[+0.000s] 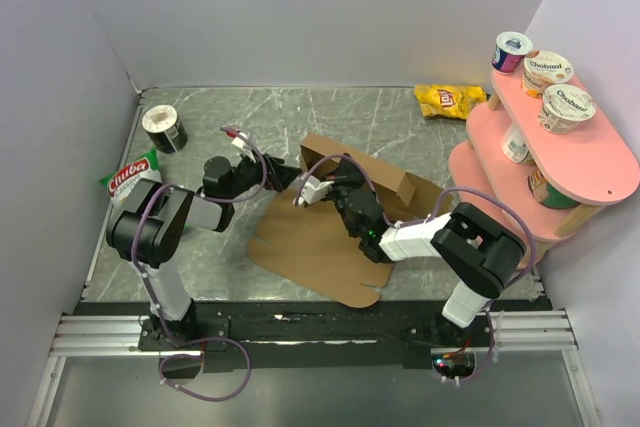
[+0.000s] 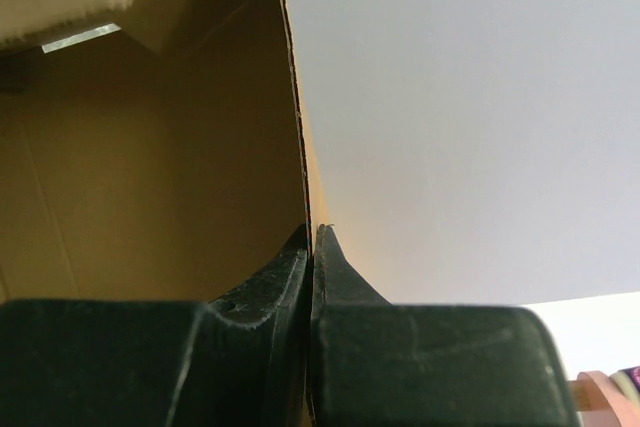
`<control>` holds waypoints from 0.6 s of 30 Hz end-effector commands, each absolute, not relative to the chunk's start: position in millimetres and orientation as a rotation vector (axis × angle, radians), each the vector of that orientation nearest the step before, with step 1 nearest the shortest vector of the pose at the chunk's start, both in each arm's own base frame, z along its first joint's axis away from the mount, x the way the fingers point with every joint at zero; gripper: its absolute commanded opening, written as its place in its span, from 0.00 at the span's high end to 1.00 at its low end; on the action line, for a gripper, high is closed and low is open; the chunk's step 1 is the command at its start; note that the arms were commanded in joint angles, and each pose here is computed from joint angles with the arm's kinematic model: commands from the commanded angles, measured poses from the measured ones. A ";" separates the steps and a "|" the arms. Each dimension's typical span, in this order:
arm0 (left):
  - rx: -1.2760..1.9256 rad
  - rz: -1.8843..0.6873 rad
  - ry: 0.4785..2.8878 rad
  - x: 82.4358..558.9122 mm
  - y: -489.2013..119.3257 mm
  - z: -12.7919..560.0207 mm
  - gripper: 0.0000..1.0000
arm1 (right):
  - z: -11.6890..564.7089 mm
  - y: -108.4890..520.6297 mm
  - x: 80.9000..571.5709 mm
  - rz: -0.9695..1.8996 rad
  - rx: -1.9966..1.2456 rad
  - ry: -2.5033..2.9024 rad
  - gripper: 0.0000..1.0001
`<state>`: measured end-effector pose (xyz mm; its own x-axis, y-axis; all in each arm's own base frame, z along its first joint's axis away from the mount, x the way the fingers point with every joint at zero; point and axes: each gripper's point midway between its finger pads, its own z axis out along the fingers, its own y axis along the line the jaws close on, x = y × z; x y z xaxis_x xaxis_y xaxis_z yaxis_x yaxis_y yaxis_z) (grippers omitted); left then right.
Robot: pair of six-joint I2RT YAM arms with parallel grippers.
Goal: Fold the paper box
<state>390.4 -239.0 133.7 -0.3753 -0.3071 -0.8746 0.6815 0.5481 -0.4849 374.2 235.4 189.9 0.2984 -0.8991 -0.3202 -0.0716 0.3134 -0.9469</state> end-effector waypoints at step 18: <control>0.258 -1.022 1.525 383.0 -226.6 146.1 0.05 | 172.5 221.3 357.2 -0.802 -1.117 1.116 0.97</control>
